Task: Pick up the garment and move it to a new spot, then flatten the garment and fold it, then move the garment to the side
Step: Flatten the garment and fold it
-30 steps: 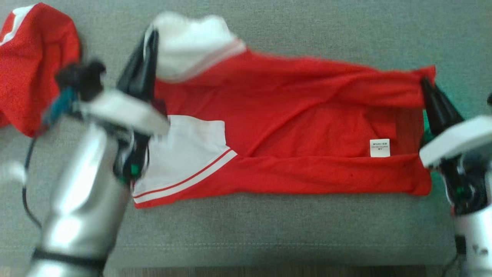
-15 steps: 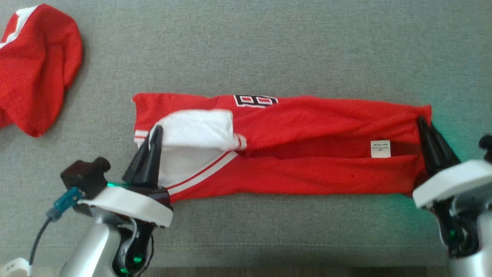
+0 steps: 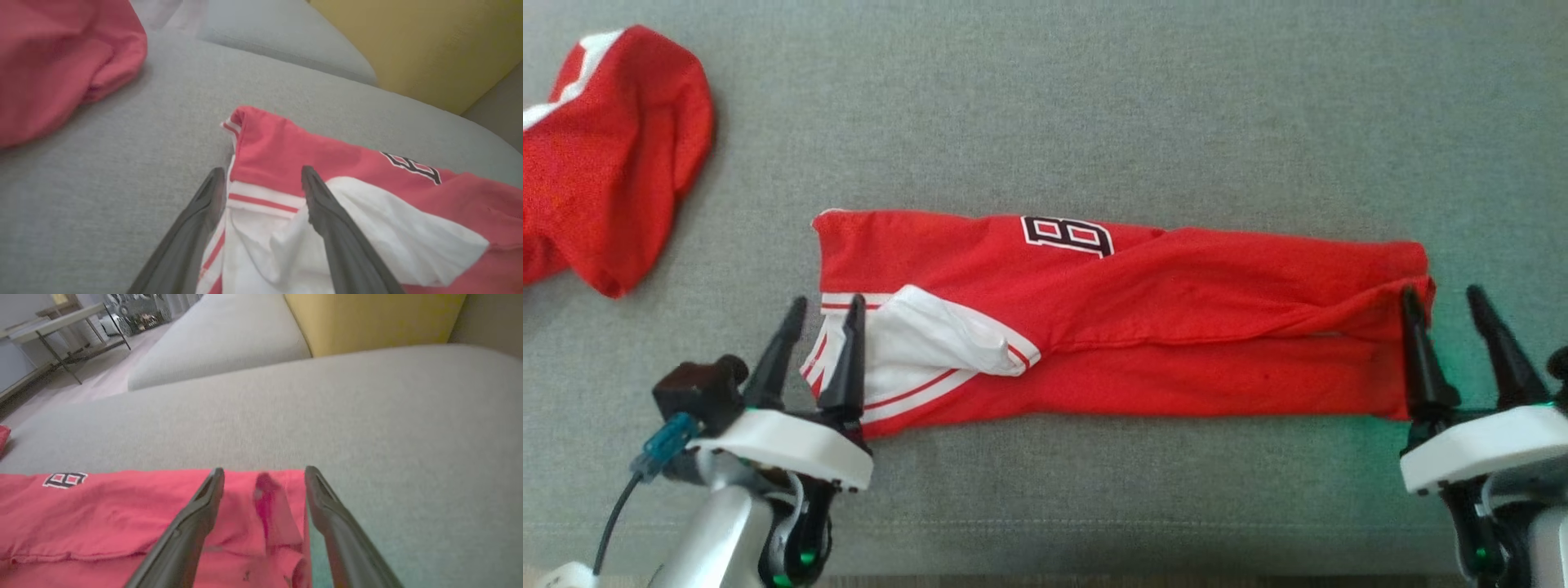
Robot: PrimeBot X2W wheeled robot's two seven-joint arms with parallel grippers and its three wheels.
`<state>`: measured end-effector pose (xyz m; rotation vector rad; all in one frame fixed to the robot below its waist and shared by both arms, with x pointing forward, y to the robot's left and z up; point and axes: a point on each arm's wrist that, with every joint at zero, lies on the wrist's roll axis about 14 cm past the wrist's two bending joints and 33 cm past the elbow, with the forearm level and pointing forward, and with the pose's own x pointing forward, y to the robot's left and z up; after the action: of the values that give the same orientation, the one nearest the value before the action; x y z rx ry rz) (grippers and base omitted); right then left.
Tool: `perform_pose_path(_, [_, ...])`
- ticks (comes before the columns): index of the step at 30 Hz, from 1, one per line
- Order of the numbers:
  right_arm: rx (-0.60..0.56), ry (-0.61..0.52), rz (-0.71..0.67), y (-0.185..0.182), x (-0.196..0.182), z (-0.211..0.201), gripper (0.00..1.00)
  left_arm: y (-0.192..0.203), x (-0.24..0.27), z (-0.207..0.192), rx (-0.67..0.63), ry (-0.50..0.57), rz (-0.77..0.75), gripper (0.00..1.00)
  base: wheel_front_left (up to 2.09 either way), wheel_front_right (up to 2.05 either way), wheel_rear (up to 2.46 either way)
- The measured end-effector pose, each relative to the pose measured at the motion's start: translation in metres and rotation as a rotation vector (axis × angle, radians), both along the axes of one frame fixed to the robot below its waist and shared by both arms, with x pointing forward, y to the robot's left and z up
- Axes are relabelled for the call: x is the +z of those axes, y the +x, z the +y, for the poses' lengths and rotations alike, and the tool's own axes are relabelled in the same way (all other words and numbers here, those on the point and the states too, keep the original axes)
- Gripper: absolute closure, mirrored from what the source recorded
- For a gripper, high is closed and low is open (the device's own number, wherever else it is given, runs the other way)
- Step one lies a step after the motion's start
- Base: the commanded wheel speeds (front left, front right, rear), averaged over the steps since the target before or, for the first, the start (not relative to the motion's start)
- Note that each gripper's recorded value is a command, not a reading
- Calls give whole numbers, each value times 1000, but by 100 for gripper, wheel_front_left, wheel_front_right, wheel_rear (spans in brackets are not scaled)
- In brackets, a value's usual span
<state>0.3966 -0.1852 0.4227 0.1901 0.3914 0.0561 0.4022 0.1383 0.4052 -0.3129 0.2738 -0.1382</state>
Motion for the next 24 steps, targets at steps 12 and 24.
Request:
perform_pose_path(12, [30, -74, -269, 6, 75, 11, 0, 11, 95, 26, 96, 158, -323, 0, 0, 0, 0])
perform_pose_path(24, [47, -74, -292, -21, 86, 17, 0, -29, 82, 26, 75, 204, -279, 0, 0, 0, 0])
